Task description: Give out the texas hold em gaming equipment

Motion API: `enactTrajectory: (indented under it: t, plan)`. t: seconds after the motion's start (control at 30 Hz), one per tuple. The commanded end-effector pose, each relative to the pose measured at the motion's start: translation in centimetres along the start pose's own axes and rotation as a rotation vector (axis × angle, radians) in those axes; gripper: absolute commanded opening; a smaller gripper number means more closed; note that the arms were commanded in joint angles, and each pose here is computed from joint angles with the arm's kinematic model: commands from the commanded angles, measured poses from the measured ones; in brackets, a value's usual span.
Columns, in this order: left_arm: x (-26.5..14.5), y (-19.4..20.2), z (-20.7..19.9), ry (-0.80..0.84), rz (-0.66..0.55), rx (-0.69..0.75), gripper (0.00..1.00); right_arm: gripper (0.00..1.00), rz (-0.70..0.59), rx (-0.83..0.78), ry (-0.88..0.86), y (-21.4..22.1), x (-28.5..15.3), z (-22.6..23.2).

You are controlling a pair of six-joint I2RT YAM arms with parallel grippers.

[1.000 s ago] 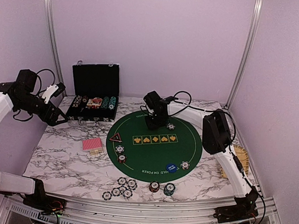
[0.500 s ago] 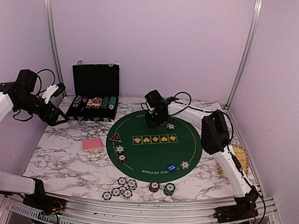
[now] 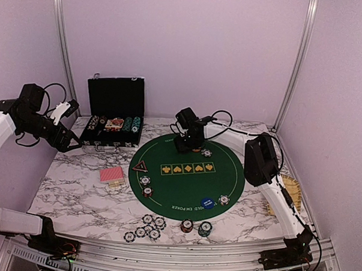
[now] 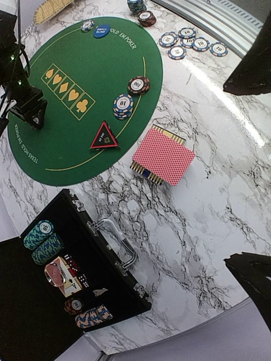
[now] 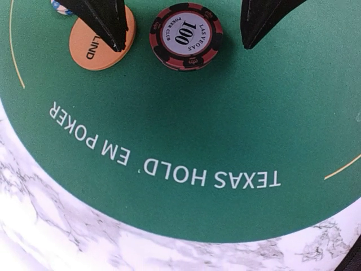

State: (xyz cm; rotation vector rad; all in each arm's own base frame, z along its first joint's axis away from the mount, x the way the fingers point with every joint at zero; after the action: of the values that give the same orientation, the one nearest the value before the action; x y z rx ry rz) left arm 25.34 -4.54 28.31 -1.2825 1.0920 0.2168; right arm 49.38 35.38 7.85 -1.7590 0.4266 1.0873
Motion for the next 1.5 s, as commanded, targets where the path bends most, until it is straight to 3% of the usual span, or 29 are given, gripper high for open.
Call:
enactTrajectory:
  t: [0.0,0.23,0.4,0.67,0.83,1.07,1.47]
  plan:
    - [-1.0,-0.3,-0.6,0.001,-0.017,0.002,0.99,0.69,-0.119,0.015,-0.005,-4.0,-4.6,-1.1]
    - [-1.2,-0.3,-0.6,-0.007,-0.020,0.001,0.99,0.71,-0.163,-0.005,-0.009,-5.2,-9.2,-0.5]
    - [-1.4,-0.5,-0.7,-0.007,-0.027,-0.001,0.99,0.71,-0.164,-0.106,-0.045,-3.1,-14.7,3.8]
    - [-1.4,-0.4,-0.9,0.001,-0.030,-0.002,0.99,0.79,0.052,-0.263,-0.243,11.0,-20.5,11.1]
    - [-1.5,-0.4,-0.9,-0.001,-0.032,0.001,0.99,0.86,0.176,-0.324,-0.311,17.5,-23.0,14.0]
    - [-1.7,-0.3,-1.1,0.004,-0.039,-0.003,0.99,0.88,0.280,-0.381,-0.339,22.2,-23.1,16.0]
    - [-0.8,0.6,-1.3,0.033,-0.015,-0.007,0.99,0.87,0.359,-0.430,-0.404,24.6,-21.8,17.6]
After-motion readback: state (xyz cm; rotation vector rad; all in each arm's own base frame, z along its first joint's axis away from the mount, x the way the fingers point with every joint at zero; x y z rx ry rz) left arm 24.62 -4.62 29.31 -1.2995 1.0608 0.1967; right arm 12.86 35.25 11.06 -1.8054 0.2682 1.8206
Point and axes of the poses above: each gripper's point midway between its finger pads, its own x axis out along the fingers, its own z axis along the line the jaws close on, y = z × x, the point moved 5 cm from there along -x, back along the fingers, and after that the axes turned 6 degrees about -x, right-handed, at the moved point
